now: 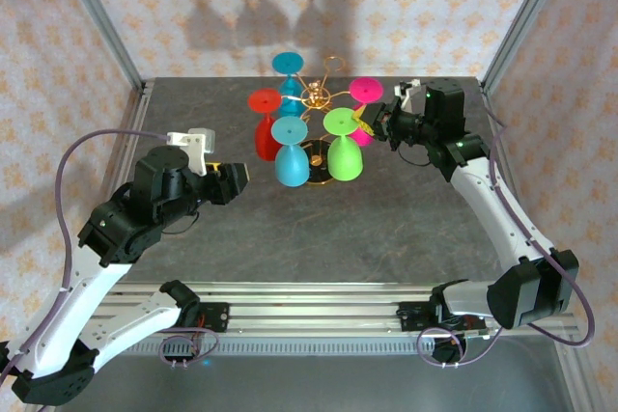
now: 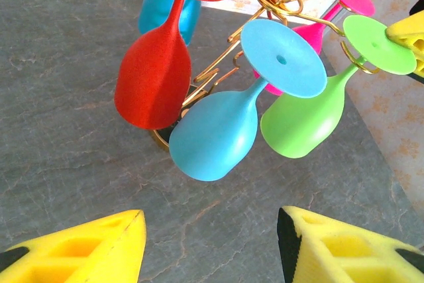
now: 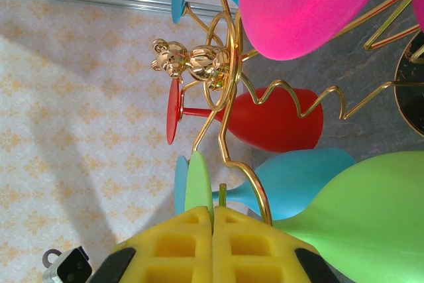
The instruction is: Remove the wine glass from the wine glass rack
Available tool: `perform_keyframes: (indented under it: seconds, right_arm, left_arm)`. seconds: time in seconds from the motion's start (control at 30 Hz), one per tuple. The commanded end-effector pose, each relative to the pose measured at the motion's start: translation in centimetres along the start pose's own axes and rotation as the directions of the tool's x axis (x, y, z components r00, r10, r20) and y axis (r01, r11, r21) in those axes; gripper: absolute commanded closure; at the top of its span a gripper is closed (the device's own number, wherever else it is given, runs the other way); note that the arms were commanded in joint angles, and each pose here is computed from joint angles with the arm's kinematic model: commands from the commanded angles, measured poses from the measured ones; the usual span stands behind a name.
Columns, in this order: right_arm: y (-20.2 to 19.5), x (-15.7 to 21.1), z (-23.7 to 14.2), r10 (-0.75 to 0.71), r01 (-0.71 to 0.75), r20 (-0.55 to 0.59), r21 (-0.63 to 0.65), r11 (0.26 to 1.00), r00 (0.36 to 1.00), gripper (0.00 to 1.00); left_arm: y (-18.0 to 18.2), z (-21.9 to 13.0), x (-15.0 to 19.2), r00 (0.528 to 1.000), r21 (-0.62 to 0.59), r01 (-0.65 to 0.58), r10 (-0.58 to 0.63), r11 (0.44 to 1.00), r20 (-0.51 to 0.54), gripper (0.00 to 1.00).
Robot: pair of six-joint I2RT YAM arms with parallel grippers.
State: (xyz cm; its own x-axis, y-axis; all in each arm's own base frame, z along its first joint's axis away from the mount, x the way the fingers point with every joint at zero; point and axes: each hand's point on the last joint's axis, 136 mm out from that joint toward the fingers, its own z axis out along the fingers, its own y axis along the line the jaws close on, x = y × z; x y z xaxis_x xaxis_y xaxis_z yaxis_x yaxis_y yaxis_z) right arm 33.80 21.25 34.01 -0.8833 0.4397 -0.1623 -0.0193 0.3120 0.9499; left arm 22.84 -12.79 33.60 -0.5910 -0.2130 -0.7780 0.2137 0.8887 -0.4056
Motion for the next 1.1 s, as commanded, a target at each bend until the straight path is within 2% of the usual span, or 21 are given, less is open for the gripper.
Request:
perform_keyframes:
  seconds: [0.0, 0.53, 1.07]
  right_arm:
    - [3.2, 0.5, -0.9, -0.062, 0.062, 0.001, -0.078, 0.995, 0.998, 1.00]
    - [4.2, 0.1, -0.4, -0.083, 0.084, 0.006, -0.080, 0.993, 0.997, 1.00]
    - [3.2, -1.8, 1.0, -0.067, 0.068, 0.041, -0.027, 0.997, 0.997, 1.00]
  left_arm:
    - [-0.2, -0.5, -0.8, 0.999, -0.006, -0.027, 0.027, 1.000, 0.023, 0.44]
    - [-0.2, -0.8, -1.1, 0.999, -0.009, -0.030, 0.030, 1.000, 0.039, 0.44]
    - [-0.1, -0.9, -1.2, 0.999, -0.011, -0.032, 0.033, 0.999, 0.042, 0.44]
